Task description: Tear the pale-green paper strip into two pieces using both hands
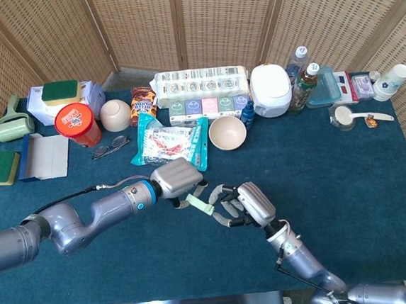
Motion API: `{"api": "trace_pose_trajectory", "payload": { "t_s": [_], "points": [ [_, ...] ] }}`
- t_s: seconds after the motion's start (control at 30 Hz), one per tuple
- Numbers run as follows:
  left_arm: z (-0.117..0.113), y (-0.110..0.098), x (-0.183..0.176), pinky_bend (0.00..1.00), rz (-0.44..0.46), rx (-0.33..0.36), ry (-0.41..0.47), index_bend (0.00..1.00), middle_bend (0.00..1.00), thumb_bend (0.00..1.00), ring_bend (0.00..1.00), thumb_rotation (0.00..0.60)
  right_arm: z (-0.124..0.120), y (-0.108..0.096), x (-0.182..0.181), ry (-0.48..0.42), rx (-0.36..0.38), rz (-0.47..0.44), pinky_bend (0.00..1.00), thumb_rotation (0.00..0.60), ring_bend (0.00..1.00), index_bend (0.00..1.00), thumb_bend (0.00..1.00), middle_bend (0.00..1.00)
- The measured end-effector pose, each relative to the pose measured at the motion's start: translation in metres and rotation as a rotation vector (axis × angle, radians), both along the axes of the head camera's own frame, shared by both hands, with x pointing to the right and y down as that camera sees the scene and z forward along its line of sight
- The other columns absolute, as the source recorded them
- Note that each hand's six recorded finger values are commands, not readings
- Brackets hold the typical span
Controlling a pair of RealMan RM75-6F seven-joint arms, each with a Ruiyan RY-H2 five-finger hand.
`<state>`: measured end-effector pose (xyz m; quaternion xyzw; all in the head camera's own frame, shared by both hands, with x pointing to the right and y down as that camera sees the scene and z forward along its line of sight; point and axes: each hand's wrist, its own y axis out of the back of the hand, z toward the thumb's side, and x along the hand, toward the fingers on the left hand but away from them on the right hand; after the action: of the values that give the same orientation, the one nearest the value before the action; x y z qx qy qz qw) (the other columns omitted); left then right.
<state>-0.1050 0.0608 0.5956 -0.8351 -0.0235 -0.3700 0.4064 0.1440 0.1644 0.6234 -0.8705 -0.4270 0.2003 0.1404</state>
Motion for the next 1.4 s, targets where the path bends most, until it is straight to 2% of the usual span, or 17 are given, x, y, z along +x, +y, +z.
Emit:
{"api": "trace_pose_trajectory", "payload": {
  "t_s": [0.53,0.97,1.4],
  "points": [
    [0.002,0.005,0.004,1.00,0.011,-0.023,0.001,0.67,1.00,0.39,1.00,0.600,-0.003,-0.003,-0.001,-0.010,0.012,-0.007,1.00,0.600,1.00,0.50,0.35,0.95],
    [0.002,0.002,0.006,1.00,-0.001,-0.032,0.010,0.67,1.00,0.39,1.00,0.600,-0.003,-0.001,-0.008,-0.017,0.002,-0.027,1.00,0.600,1.00,0.51,0.42,0.95],
    [0.004,0.002,0.004,1.00,-0.005,-0.036,0.008,0.67,1.00,0.39,1.00,0.600,-0.003,0.001,-0.011,-0.017,0.002,-0.032,1.00,0.600,1.00,0.52,0.42,0.94]
  ]
}}
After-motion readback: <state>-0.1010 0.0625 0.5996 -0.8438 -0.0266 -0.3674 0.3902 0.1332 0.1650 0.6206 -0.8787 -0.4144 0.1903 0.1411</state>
